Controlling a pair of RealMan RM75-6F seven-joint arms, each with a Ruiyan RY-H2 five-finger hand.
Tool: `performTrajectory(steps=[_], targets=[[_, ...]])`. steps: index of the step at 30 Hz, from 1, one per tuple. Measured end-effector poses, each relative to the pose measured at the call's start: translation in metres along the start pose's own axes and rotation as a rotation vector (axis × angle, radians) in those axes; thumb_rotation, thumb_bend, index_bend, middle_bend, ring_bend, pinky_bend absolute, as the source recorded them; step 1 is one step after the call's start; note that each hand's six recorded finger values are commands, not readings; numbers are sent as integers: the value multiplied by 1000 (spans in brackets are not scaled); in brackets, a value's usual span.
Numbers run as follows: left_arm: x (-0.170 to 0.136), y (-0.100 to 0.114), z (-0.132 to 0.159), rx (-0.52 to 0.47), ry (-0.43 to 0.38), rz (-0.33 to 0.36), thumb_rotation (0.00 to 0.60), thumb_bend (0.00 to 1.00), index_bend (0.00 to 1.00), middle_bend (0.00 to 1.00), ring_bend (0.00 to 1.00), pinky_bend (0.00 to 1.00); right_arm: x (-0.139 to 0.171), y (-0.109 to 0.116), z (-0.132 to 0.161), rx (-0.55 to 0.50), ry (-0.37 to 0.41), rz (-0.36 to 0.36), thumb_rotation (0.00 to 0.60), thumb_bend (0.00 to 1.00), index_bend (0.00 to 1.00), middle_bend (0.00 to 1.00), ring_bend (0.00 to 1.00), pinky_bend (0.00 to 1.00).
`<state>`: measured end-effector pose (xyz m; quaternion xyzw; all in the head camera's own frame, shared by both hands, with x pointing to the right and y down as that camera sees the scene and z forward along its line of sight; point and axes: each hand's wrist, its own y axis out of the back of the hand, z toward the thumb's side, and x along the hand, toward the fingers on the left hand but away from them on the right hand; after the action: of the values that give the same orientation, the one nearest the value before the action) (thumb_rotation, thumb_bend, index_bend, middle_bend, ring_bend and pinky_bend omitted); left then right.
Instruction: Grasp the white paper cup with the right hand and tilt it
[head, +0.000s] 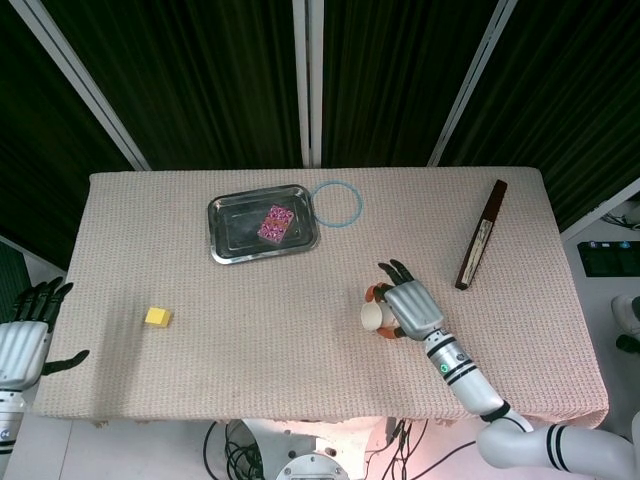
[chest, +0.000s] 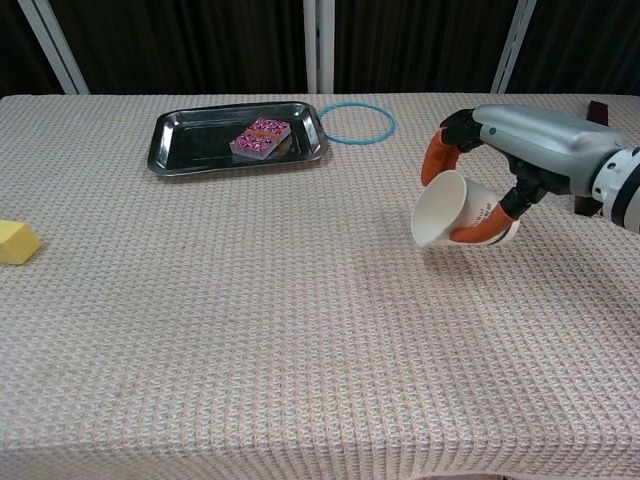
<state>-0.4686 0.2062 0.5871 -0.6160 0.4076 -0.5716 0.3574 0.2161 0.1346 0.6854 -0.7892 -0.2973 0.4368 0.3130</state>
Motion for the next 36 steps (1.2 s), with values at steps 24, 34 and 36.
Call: performTrajectory(steps=[24,34,36], targets=[[1,0,1,-4,-11,12,600,22,74,19,0,75,-10,-54,-58,-872,41,-39,600,133,490,412,61,0],[1,-1,0,-5,-8,9,600,22,74,19,0,75,-3,-59,-62,-749,62,-3,600,6,173,231,0,0],[1,-1,1,-4,-10,9,600,21,74,19,0,75,0,-57,-64,-728,67,4,600,0,26,101,0,0]])
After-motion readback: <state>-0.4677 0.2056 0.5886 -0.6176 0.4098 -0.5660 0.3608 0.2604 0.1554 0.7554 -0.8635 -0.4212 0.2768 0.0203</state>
